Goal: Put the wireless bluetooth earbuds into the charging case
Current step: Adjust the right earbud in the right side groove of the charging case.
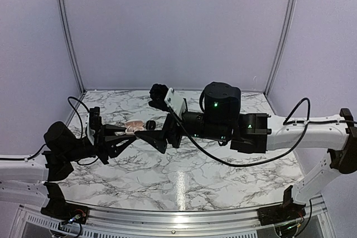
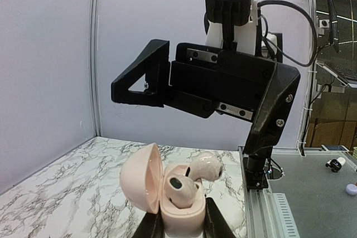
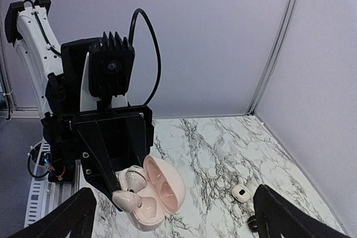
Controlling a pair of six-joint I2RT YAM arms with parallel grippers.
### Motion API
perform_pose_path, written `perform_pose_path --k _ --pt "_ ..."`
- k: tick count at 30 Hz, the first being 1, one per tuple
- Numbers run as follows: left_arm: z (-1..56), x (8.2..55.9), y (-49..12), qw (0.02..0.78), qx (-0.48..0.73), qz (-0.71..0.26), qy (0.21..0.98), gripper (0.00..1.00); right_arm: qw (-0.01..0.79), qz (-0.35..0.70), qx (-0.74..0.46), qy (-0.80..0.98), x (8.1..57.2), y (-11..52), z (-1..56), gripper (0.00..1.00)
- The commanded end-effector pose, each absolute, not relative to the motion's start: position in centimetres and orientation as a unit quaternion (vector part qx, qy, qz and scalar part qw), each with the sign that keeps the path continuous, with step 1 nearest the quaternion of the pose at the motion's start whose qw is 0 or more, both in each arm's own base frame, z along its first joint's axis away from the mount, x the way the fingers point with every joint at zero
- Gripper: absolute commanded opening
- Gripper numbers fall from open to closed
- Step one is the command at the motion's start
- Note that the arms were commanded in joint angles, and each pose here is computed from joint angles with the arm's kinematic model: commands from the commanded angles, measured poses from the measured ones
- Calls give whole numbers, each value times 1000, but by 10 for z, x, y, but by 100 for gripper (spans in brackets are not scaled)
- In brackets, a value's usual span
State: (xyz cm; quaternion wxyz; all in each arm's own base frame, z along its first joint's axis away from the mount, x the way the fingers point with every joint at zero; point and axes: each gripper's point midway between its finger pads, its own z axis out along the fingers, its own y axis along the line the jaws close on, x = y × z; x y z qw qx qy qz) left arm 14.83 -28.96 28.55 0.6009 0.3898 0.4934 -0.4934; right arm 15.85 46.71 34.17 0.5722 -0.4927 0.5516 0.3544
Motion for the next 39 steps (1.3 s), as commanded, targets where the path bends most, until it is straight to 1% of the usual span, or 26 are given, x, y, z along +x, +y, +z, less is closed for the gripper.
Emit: perform_pose_path --k 1,19,21,39 --pt "302 147 -289 618 385 -497 473 0 570 364 -488 551 156 475 352 98" --pt "303 146 -290 617 388 -498 470 0 575 343 -475 571 168 473 347 99" --pt "304 146 -289 618 389 -498 469 0 581 331 -466 579 175 470 346 98" --pt "304 144 -289 617 390 -499 466 0 575 327 -462 591 184 459 339 99"
